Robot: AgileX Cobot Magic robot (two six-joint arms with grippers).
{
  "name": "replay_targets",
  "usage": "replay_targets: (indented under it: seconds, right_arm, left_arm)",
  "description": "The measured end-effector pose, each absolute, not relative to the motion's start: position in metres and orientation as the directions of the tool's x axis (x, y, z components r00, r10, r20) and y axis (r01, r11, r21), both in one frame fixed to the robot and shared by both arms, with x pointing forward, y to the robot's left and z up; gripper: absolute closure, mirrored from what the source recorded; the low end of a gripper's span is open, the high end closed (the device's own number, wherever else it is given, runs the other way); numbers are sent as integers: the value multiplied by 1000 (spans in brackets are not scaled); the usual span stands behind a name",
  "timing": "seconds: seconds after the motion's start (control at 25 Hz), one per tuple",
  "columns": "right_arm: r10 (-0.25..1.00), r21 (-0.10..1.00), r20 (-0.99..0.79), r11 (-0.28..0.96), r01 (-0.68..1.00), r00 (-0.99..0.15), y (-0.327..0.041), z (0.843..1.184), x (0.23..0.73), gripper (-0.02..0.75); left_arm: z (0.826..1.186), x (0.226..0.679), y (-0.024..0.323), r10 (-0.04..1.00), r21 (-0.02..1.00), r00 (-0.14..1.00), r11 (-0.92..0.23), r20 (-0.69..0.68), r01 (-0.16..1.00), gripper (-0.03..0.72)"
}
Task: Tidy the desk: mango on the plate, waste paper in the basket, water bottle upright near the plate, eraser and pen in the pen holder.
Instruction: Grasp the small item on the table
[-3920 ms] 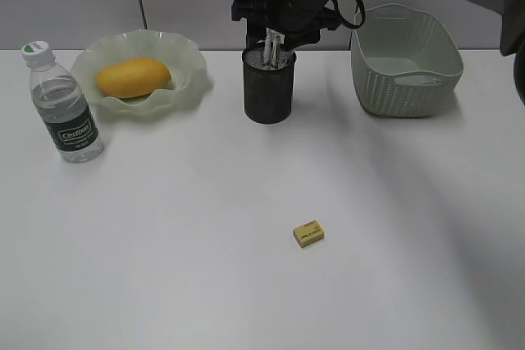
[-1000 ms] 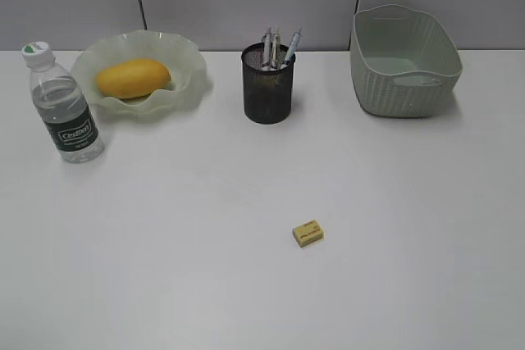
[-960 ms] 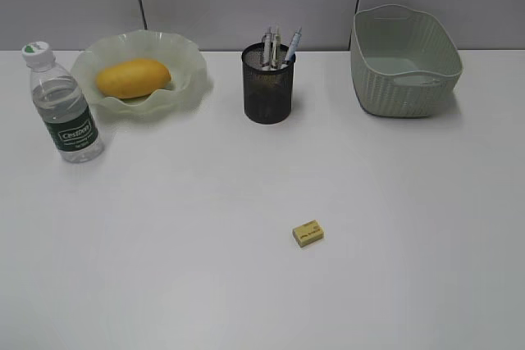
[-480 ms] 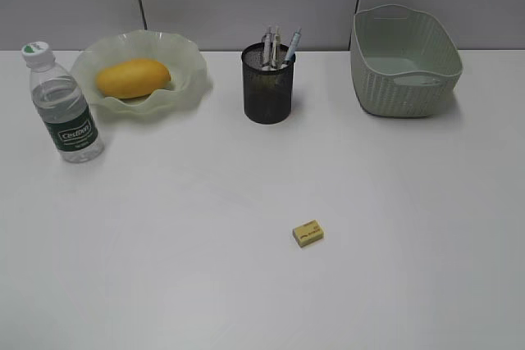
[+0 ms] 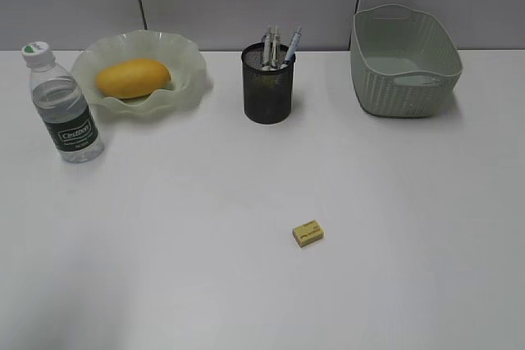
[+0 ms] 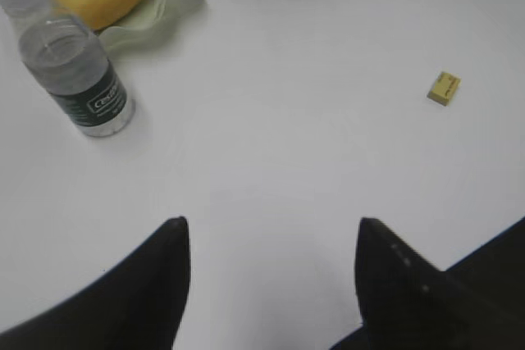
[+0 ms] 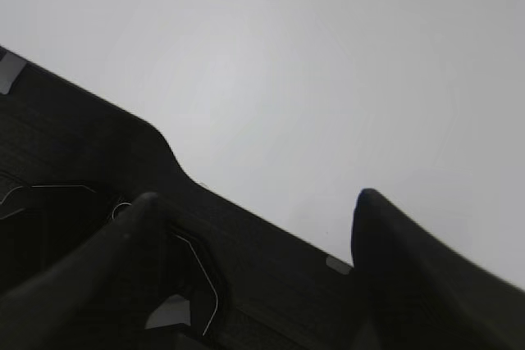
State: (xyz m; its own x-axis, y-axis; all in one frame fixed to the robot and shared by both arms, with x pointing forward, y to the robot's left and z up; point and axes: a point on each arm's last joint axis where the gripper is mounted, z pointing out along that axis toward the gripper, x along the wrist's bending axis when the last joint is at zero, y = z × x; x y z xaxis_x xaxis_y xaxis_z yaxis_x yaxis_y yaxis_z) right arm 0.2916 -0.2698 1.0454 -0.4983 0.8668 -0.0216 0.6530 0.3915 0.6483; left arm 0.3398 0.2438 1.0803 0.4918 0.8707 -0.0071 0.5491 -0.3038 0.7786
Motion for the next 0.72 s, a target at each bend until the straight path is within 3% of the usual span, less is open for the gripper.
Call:
replay_targets:
  seconds: [0.32, 0.72]
  right_arm:
    - [866, 648, -11, 387, 656, -500, -269, 1045, 291, 174]
    - [866, 648, -11, 387, 656, -500, -269, 1045, 291, 174]
  left_arm:
    - [1066, 425, 179, 791, 651, 607, -423, -74, 630, 207]
    - [1046, 477, 77, 628, 579, 775, -608, -67, 543, 176]
